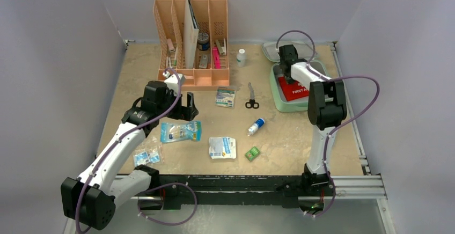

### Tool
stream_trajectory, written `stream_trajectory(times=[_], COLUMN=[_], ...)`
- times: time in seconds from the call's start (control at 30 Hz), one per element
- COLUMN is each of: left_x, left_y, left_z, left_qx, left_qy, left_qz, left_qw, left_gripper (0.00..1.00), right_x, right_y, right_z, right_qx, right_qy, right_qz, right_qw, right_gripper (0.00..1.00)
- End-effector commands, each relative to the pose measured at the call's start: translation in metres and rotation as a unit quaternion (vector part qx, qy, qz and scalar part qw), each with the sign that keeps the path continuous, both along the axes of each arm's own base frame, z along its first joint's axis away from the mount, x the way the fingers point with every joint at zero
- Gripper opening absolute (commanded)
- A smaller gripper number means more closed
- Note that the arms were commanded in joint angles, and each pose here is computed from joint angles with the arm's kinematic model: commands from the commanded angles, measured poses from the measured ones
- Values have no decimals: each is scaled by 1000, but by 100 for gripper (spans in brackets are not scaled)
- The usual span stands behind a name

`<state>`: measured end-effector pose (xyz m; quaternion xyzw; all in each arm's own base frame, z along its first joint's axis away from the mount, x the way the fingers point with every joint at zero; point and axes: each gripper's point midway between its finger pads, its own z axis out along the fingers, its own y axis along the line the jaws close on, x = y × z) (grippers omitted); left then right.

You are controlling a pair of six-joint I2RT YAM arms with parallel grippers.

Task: Organize the medicine kit
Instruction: Adjust the medicine pouch in the medicine box.

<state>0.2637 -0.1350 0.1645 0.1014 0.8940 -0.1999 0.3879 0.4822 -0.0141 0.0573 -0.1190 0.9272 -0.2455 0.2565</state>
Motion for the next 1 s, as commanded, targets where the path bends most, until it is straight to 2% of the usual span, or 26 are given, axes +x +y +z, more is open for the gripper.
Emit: stream_trajectory(times=[0.0, 0.1, 0.4, 0.7, 0.97], left_x=[3, 2, 2, 1, 2], left_y=[0, -1, -3, -4, -3], left_z=[0, 0, 3, 2, -2], left_qx=[9, 8, 3, 1, 7], left_qy=[-8, -8, -12, -11, -5], left_qz=[-7, -9, -13, -15, -14], left_qw=[1000, 1000, 1000, 1000, 1000], left_gripper=[90, 90, 90, 89, 89], right_x=[19, 13, -27, -35, -29], right_y=[-14, 1, 48, 53, 52], right_z=[35, 42, 59, 26, 1], right_qx=[1, 48, 192, 202, 196], right_qy=[-49, -35, -6, 28, 43], right_qz=[-27, -12, 12, 14, 12], right_qw=[998, 998, 981, 979, 980], right_gripper=[45, 48, 74, 79, 79])
